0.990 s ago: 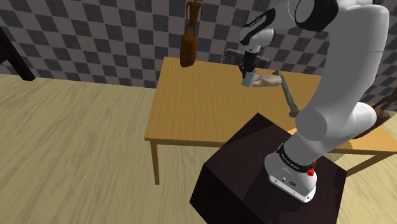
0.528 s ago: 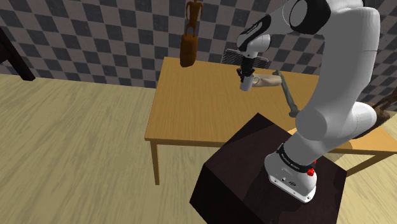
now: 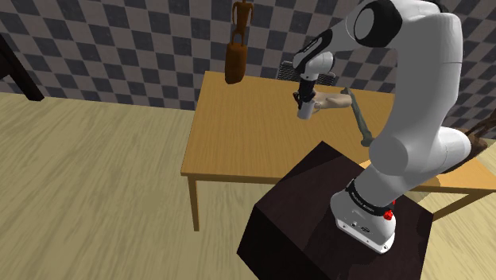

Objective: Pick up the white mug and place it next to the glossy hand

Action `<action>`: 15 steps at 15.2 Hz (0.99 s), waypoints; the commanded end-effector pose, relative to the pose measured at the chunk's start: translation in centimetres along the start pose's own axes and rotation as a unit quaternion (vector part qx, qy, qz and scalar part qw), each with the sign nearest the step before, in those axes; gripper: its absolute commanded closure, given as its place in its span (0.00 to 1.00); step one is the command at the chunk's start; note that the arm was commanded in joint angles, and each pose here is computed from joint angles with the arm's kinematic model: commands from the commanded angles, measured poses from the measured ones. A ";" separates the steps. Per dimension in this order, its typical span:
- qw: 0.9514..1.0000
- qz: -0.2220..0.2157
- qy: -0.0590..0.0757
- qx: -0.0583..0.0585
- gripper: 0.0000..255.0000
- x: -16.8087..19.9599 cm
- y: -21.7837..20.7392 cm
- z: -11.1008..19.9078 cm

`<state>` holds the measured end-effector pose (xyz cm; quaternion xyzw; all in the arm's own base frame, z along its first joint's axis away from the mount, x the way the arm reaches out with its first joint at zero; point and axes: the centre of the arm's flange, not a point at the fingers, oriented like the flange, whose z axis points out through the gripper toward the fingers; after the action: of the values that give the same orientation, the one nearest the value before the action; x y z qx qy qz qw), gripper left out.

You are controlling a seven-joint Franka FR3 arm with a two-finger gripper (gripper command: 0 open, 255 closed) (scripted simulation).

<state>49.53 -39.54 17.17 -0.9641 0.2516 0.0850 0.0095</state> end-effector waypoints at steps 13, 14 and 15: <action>1.000 0.000 0.000 0.000 0.00 0.4 0.0 2.4; 1.000 0.000 0.000 0.000 0.00 0.4 0.0 2.4; 1.000 0.000 0.000 0.000 0.00 0.4 0.0 2.4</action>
<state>49.52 -39.54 14.79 -0.9640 0.2517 0.0848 0.0094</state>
